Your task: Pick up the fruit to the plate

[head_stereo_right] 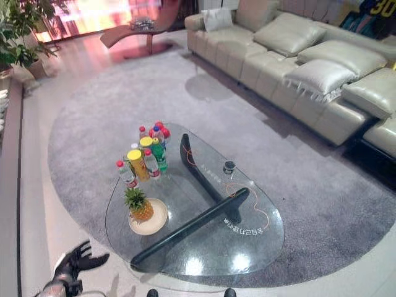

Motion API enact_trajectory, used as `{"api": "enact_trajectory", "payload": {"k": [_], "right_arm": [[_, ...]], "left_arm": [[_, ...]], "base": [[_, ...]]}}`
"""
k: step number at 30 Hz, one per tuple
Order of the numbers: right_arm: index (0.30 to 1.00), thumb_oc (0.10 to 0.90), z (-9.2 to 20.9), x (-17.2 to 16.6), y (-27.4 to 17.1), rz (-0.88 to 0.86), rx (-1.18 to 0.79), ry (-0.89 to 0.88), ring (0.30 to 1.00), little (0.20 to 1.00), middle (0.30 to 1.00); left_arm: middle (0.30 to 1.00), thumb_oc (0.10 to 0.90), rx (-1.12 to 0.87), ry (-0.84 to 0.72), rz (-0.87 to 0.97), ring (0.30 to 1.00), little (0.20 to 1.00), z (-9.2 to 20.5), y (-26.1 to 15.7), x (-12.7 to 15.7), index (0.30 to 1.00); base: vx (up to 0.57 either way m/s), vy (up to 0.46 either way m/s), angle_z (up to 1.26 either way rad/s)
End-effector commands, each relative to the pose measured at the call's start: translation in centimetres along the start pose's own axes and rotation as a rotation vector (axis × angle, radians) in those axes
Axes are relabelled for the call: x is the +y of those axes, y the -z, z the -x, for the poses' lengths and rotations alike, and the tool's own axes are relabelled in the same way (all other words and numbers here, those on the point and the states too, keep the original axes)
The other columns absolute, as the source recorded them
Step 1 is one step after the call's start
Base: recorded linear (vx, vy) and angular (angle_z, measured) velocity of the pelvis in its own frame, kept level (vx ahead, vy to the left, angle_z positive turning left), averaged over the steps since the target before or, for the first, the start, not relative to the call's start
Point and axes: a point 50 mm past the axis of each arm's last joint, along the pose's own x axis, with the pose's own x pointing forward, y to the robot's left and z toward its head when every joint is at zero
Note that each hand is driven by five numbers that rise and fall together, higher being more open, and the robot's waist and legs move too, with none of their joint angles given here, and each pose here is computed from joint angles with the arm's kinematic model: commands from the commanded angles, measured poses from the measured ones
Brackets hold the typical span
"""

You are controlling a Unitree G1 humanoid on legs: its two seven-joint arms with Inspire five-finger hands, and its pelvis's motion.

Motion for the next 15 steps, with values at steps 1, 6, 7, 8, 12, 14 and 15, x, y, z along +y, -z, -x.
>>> {"api": "enact_trajectory", "payload": {"k": [1,6,7,8,12,14,15], "right_arm": [[0.9,0.8,0.0,-0.7,0.2,0.083,0.041,-0.012,0.9,0.9,0.9],[0.9,0.8,-0.1,-0.3,1.5,0.277,0.082,-0.042,0.9,0.9,0.9],[0.9,0.8,-0.1,0.0,1.9,0.32,0.088,-0.05,0.9,0.9,0.9],[0.9,0.8,-0.1,0.4,2.3,0.351,0.09,-0.056,0.9,0.9,0.9],[0.9,0.8,0.0,1.5,2.8,0.421,0.096,-0.081,0.9,0.9,0.9],[0.9,0.8,0.1,1.9,2.9,0.451,0.097,-0.094,0.9,0.9,0.9],[0.9,0.8,0.1,2.1,3.0,0.456,0.095,-0.098,0.9,0.9,0.9]], "left_arm": [[0.9,0.8,-0.026,0.016,-0.061,0.9,0.9,-0.7,-1.8,0.3,0.9],[0.9,0.8,0.195,0.078,-0.161,0.9,0.9,0.1,2.3,-0.2,0.9],[0.9,0.8,0.219,0.085,-0.172,0.9,0.9,0.2,2.7,-0.6,0.9],[0.9,0.8,0.243,0.096,-0.177,0.9,0.9,0.3,3.1,-1.0,0.9],[0.9,0.8,0.299,0.131,-0.168,0.9,0.9,0.5,4.0,-1.8,0.9],[0.9,0.8,0.303,0.143,-0.175,0.9,0.9,0.5,4.1,-2.1,0.9],[0.9,0.8,0.307,0.149,-0.175,0.9,0.9,0.5,4.1,-2.2,0.9]], "base": [[0.05,0.026,-0.01],[0.04,0.039,-0.02],[0.01,0.031,-0.01],[0.0,0.0,0.0],[0.0,0.0,0.0],[0.0,0.0,0.0],[0.0,0.0,0.0]]}}
